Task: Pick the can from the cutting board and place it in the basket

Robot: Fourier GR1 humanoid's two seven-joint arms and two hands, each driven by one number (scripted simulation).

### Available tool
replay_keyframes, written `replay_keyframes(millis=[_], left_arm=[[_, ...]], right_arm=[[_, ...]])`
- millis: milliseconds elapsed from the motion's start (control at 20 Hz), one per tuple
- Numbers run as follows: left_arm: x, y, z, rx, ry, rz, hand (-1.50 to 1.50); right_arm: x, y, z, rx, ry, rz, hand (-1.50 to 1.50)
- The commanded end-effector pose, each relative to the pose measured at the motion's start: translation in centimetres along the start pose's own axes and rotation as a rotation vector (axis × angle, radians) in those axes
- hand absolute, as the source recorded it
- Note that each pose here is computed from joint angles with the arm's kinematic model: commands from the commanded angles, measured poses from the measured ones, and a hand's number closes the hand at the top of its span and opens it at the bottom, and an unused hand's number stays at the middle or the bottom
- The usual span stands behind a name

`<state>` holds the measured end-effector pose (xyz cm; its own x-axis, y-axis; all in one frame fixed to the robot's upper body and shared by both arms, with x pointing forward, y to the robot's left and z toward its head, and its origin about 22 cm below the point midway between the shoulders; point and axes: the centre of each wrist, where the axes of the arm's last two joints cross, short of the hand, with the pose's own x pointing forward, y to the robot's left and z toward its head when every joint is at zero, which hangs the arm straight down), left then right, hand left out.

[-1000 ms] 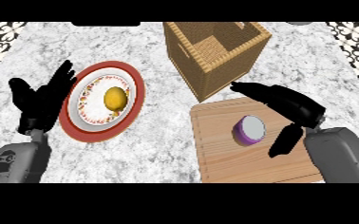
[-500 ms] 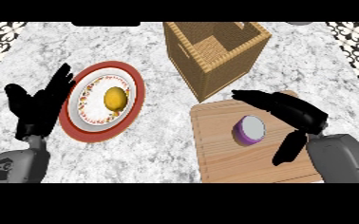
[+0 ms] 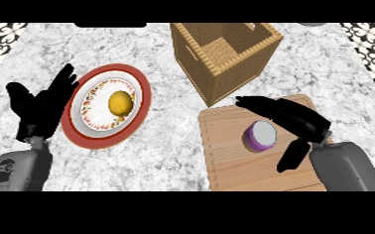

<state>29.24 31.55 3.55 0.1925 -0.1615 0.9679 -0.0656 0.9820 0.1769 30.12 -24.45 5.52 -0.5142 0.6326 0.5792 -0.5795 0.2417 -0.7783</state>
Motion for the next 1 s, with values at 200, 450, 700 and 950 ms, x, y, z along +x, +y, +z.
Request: replay_keyframes(millis=[200,450,700,950], left_arm=[[-0.5,0.8,-0.1,0.007,0.004,-0.002,0.0],[0.2,-1.0,-0.2,-0.008,0.001,0.005,0.0],[1.3,0.7,1.0,-0.002,-0.015,-0.011,0.0],[1.2,-0.5,-0.2,-0.032,-0.028,-0.007,0.0]], right_arm=[[-0.5,0.5,-0.2,0.021,0.017,0.074,-1.5],[-2.1,3.2,-0.4,0.057,-0.005,0.169,1.5],[-1.1,3.4,-2.6,0.07,-0.008,0.178,1.5],[3.0,3.7,-7.8,-0.24,0.411,0.011,1.5]])
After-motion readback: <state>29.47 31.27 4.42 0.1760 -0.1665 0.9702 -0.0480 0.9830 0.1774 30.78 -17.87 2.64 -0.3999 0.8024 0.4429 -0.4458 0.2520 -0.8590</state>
